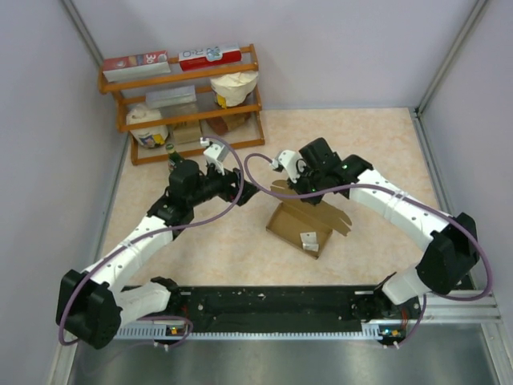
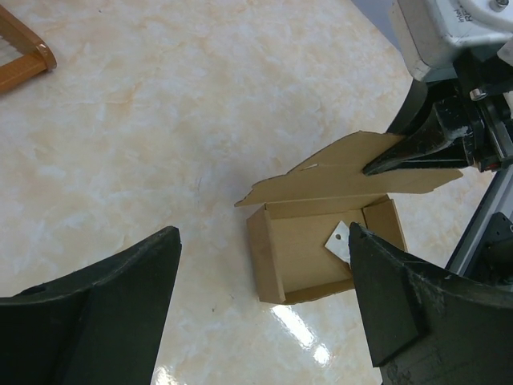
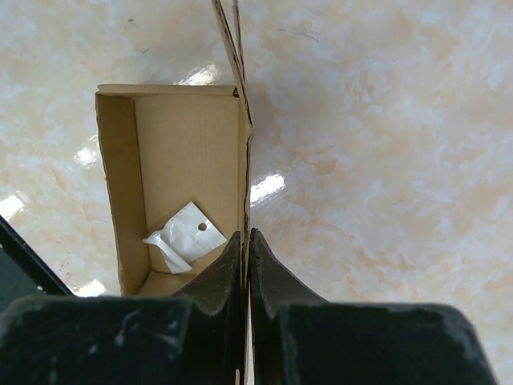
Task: Fold the paper box
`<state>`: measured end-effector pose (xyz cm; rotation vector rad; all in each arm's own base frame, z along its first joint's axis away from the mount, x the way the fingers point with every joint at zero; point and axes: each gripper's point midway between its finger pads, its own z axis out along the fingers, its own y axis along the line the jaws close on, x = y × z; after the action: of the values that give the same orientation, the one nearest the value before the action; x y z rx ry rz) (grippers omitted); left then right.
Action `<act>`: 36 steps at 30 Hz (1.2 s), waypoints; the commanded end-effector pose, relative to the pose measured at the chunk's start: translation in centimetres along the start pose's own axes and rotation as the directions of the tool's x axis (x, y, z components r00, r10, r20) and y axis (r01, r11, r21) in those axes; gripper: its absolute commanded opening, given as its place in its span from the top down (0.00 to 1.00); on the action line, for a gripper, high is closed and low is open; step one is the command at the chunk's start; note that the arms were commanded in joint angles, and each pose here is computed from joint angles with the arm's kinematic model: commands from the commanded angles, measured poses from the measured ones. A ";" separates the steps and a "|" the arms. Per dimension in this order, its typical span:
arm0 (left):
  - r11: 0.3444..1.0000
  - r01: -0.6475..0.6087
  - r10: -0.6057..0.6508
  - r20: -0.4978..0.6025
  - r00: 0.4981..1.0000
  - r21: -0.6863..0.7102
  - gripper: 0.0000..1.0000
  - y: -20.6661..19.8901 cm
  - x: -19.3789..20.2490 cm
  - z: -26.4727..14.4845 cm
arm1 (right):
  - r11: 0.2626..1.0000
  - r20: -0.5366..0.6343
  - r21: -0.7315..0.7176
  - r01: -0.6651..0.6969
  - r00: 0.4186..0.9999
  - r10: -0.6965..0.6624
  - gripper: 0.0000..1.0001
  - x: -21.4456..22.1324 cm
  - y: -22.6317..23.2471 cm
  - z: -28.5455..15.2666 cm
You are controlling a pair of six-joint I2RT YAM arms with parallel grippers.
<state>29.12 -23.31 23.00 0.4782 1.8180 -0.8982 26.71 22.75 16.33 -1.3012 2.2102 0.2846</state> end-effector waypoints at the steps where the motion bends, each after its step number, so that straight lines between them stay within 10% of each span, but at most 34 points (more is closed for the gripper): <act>1: 0.999 -0.048 0.048 0.048 0.998 0.004 0.11 0.1 -1.1 0.2 | 0.994 0.055 0.044 0.096 0.994 -0.099 0.99 -2.8 -1.3 -0.8; 14: 0.985 -0.158 0.150 0.102 0.984 0.076 0.10 -0.3 0.6 0.3 | 0.940 0.050 -0.086 0.329 0.944 -0.326 0.99 -3.0 0.0 -1.1; 36: 0.896 -0.272 0.242 0.125 0.962 0.352 0.12 -2.2 4.8 3.3 | 0.918 0.039 -0.178 0.354 0.935 -0.353 0.99 -2.1 1.3 -0.8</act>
<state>27.97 -26.81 17.38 0.8282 1.5715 -1.0333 26.08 23.55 16.88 -1.7527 1.9866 0.3224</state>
